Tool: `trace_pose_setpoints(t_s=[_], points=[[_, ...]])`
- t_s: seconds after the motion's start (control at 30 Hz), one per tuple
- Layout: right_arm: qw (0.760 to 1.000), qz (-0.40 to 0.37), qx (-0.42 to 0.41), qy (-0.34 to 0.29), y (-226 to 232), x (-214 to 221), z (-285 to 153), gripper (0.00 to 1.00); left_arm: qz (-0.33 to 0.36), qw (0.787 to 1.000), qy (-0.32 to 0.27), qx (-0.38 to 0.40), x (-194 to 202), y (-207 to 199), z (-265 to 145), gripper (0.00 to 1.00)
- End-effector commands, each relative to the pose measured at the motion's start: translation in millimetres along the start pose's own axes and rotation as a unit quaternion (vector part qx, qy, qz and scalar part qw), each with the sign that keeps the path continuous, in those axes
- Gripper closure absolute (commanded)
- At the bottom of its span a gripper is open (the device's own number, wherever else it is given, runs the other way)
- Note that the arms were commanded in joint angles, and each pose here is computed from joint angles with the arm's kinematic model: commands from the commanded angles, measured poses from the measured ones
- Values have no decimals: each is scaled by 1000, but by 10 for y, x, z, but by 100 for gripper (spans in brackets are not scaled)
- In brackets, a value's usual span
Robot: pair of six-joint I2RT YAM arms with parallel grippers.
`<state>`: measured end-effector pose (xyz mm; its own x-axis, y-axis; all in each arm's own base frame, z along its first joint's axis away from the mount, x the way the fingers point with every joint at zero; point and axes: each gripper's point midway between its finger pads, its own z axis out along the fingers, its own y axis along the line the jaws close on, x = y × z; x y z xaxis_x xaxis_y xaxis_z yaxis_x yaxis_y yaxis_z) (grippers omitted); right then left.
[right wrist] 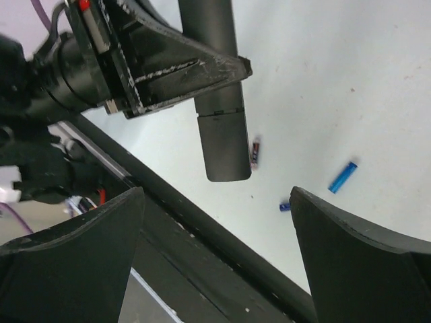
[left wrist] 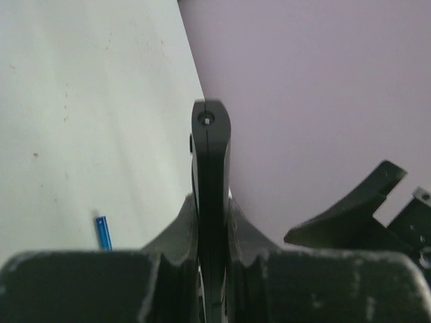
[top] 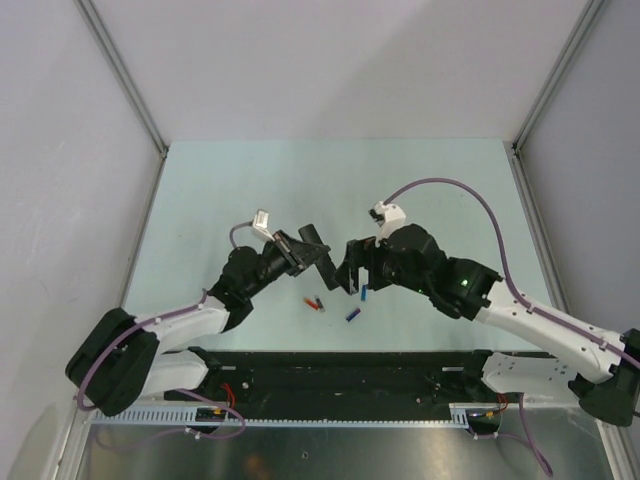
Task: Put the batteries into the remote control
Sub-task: Remove the battery cover from the remote control.
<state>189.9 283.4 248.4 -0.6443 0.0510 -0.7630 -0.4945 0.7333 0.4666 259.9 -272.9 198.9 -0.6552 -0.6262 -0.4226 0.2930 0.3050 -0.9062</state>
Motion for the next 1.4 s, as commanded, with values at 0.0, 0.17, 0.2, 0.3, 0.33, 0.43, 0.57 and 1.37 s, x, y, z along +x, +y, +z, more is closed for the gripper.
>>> trace_pose_setpoints(t_s=[0.0, 0.17, 0.2, 0.3, 0.33, 0.43, 0.57, 1.37], points=[[996, -57, 56, 36, -125, 114, -1, 6, -28, 996, 61, 57, 100, -336, 52, 100], [996, -60, 39, 46, 5, 183, 87, 7, -25, 993, 88, 74, 164, -416, 86, 100], [996, -62, 40, 51, 17, 209, 122, 7, -25, 993, 91, 75, 175, -412, 91, 100], [996, -62, 46, 55, 34, 230, 180, 10, -27, 992, 92, 78, 175, -425, 92, 100], [996, -59, 48, 54, 42, 227, 190, 14, -28, 992, 93, 77, 182, -422, 93, 100], [996, -63, 44, 47, 112, 227, 212, 17, -31, 993, 91, 75, 177, -403, 97, 100], [995, -68, 51, 50, 137, 257, 278, 18, -36, 993, 91, 72, 181, -385, 104, 100], [991, -71, 91, 67, 50, 348, 367, 46, -32, 993, 82, 73, 156, -394, 76, 100]])
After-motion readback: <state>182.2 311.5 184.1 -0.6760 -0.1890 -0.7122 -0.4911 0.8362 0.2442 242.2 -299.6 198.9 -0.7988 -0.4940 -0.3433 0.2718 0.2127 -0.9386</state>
